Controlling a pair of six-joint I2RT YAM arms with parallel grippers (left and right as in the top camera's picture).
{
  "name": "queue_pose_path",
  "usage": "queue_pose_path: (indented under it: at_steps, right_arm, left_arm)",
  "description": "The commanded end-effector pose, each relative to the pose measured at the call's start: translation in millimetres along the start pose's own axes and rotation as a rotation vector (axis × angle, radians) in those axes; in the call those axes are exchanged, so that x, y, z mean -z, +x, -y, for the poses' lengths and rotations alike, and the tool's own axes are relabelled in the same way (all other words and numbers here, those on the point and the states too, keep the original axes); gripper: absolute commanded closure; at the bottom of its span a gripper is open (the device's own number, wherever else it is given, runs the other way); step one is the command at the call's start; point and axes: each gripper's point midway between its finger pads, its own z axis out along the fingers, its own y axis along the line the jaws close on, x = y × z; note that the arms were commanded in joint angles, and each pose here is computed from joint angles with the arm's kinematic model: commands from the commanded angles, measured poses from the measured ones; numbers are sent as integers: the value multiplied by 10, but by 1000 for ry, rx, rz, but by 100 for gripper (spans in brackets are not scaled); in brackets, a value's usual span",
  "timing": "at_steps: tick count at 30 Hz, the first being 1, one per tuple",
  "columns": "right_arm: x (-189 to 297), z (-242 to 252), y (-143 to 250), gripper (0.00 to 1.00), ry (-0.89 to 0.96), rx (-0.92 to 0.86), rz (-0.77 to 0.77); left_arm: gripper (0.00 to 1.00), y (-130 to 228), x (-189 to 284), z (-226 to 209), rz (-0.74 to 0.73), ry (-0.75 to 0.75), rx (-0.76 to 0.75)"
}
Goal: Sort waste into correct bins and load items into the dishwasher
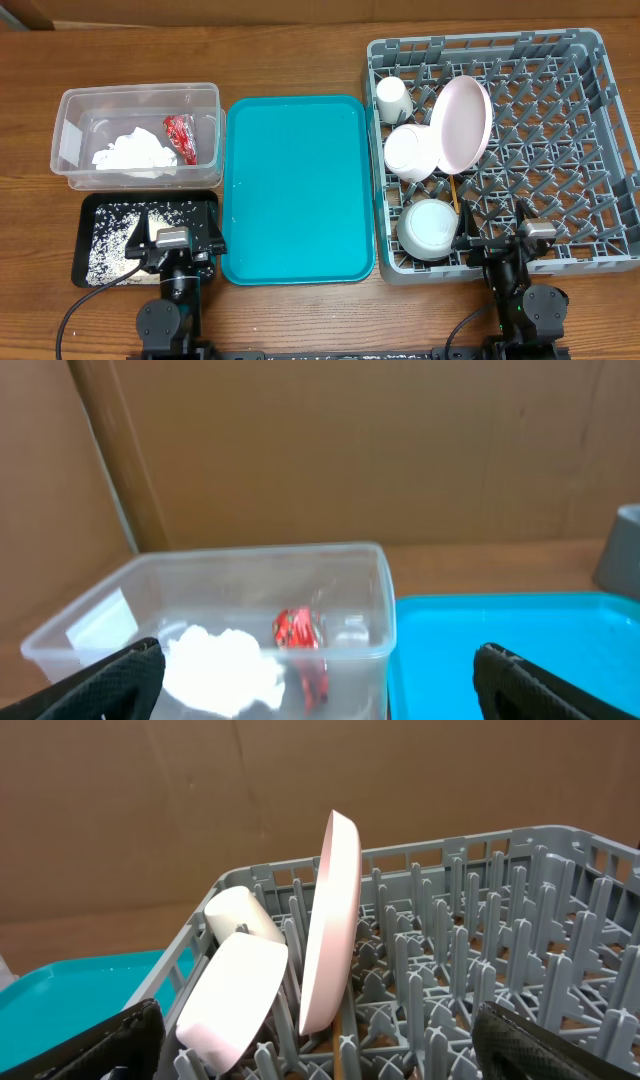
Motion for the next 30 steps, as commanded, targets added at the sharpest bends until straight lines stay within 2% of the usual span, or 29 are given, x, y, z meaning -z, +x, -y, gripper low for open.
queue_pose_path:
  at_steps: [1, 5, 30]
  right_arm:
    - [0, 15, 7, 0, 4, 3, 8]
    - [0, 15, 7, 0, 4, 3, 8]
    - [0, 15, 7, 0, 4, 3, 8]
  left_arm:
    - [0, 127, 8, 13, -47, 7, -23]
    - [0, 284, 21, 27, -111, 14, -30]
    - [0, 285, 20, 6, -111, 6, -30]
